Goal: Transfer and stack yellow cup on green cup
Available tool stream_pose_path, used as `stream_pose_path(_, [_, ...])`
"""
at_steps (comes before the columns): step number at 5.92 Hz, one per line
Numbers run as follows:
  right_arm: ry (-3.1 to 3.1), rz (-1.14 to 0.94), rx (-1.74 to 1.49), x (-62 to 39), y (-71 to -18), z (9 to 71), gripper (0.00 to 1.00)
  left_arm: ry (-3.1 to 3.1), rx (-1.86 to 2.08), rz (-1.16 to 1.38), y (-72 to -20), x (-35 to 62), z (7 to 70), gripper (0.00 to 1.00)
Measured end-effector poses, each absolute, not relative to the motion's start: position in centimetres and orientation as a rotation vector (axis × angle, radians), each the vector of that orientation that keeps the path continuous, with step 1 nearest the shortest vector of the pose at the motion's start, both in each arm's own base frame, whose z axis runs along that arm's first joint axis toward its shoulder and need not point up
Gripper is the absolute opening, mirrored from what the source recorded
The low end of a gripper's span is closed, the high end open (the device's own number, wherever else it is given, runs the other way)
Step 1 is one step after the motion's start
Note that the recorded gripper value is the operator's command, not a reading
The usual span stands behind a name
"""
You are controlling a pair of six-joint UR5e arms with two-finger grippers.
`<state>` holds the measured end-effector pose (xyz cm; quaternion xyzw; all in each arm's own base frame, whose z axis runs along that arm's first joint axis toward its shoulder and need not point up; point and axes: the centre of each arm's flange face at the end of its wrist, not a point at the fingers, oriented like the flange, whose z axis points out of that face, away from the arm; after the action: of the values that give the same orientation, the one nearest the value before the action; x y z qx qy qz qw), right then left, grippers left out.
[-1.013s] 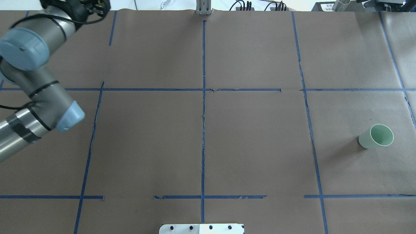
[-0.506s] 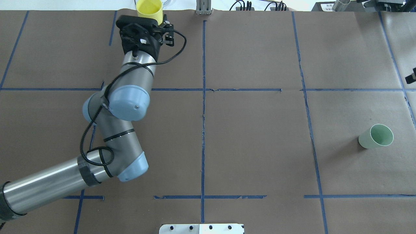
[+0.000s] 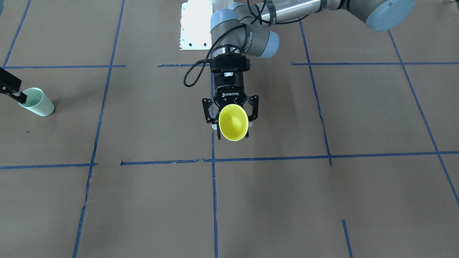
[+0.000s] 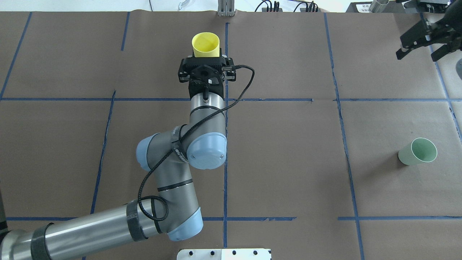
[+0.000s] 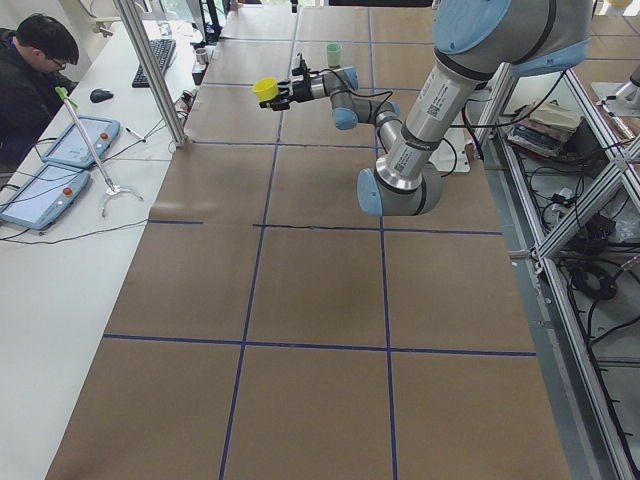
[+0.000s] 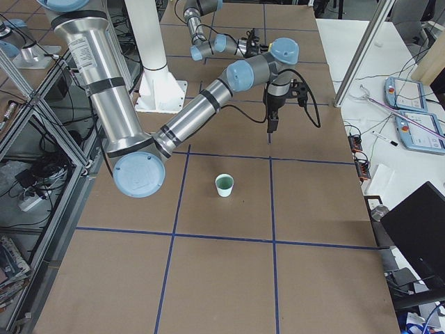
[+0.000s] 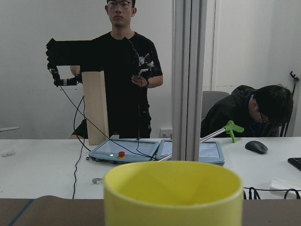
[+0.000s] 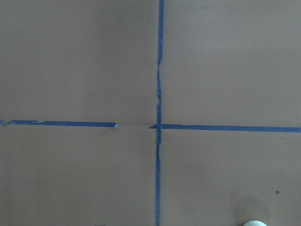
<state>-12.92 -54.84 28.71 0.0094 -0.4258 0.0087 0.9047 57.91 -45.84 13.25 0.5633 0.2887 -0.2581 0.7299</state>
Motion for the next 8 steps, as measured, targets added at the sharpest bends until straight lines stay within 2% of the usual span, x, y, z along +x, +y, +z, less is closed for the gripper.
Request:
stream_pose_path(4, [-0.935,0.085,-0.058,-26.0,-55.6,14.9,1.00,0.640,1.239,-0.571,-43.8,62.4,11.9,0.40])
stream_pose_path(6, [-0.895,0.079,-0.085,-32.7,-59.5,9.5,0.98,0.642,1.238,-0.570,-43.7,62.5,11.9,0.40])
stream_pose_path(8, [-0.830,0.044,-0.160,-38.9,-63.6,7.9,0.96,0.642,1.236,-0.568,-43.7,62.5,12.1,0.40])
